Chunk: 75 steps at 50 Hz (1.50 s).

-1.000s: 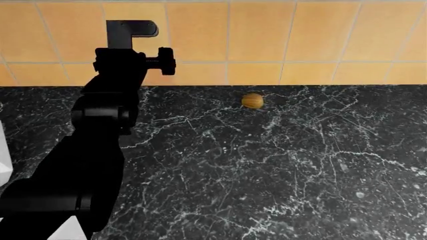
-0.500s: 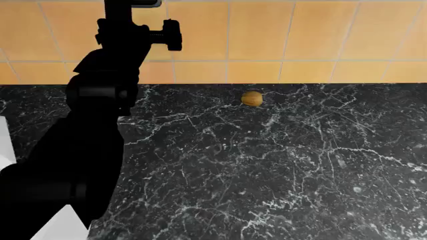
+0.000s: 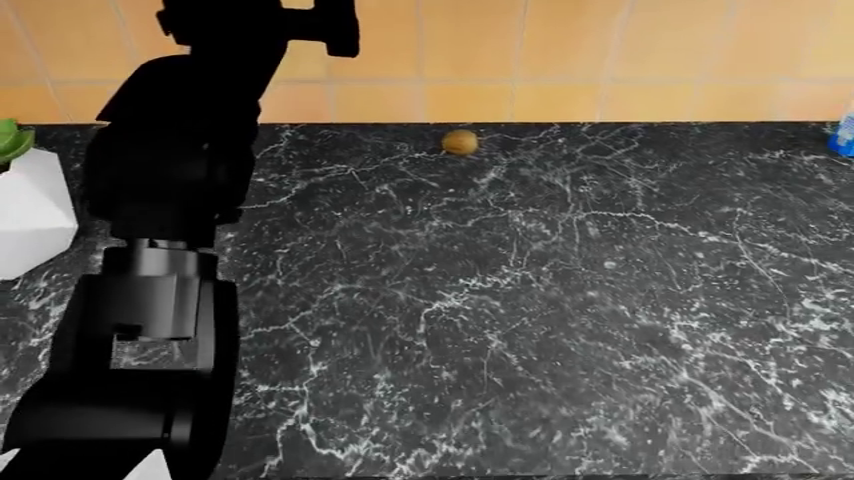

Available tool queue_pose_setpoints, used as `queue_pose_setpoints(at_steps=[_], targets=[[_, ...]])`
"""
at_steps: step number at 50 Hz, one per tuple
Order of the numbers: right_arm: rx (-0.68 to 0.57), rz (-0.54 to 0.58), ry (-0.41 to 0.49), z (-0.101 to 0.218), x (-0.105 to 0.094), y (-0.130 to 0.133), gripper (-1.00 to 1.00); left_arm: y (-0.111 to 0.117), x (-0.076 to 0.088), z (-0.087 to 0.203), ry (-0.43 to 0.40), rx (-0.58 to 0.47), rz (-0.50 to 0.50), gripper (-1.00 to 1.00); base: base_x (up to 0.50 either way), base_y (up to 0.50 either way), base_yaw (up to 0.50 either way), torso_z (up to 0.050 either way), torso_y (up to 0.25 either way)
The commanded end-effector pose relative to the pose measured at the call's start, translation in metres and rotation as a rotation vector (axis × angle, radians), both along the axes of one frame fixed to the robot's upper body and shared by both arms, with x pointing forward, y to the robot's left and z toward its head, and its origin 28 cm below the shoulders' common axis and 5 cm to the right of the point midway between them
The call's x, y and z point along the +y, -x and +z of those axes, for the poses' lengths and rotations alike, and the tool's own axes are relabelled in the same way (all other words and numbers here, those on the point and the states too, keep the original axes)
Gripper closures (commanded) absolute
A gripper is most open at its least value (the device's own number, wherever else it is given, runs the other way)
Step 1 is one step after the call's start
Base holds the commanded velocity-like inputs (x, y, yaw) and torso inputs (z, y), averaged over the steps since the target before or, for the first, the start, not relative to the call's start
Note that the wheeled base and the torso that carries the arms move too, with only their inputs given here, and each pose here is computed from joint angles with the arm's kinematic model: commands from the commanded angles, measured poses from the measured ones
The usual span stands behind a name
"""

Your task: Pick the jello cup and bar from the counter and place them in the cabinets closest to them.

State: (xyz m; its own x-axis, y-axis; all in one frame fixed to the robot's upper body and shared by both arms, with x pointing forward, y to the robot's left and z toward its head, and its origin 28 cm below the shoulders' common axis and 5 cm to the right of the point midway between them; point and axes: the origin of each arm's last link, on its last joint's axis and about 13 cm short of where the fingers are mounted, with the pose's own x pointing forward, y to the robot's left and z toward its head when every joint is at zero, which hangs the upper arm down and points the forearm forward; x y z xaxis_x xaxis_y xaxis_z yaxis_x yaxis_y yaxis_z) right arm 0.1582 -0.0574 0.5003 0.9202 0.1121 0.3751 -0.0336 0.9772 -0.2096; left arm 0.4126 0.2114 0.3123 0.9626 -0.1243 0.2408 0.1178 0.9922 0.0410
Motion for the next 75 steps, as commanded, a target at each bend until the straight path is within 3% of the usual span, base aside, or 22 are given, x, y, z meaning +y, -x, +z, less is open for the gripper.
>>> queue_pose_setpoints(at_steps=[1,8,16,27,33,43,54,75], targets=[[0.0,0.032,0.032,-0.024,0.0,-0.003,-1.0,0.013,0.001,0.002,0.0,-0.022,0.002,-1.0,-0.5,-0.28,0.0,0.0,0.0],[0.016,0.096,0.003,-0.052,-0.001,-0.007,-1.0,0.038,0.004,-0.006,0.021,-0.048,-0.039,-1.0,-0.5,-0.1,0.0,0.0,0.0],[0.042,0.144,-0.082,-0.12,-0.013,-0.02,-1.0,0.099,-0.001,-0.029,0.002,-0.091,-0.151,-1.0,-0.25,0.0,0.0,0.0,0.0],[-0.009,0.148,-0.147,-0.201,-0.029,-0.008,-1.0,0.169,0.007,-0.043,0.083,-0.239,-0.077,-1.0,0.0,0.0,0.0,0.0,0.0],[-0.056,0.06,-0.173,-0.249,-0.042,-0.006,-1.0,0.19,0.011,-0.059,0.1,-0.267,-0.061,-1.0,0.0,0.0,0.0,0.0,0.0],[-0.053,0.073,-0.244,-0.287,-0.051,-0.012,-1.0,0.199,0.011,-0.074,0.06,-0.273,-0.059,-1.0,-0.01,-0.19,0.0,0.0,0.0],[-0.09,0.061,-0.247,-0.288,-0.055,-0.022,-1.0,0.185,0.009,-0.082,0.08,-0.269,-0.051,-1.0,-0.01,-0.5,0.0,0.0,0.0],[-0.067,0.098,-0.261,-0.288,-0.048,-0.017,-1.0,0.193,0.007,-0.085,0.084,-0.263,-0.091,-1.0,0.0,-0.5,0.0,0.0,0.0]])
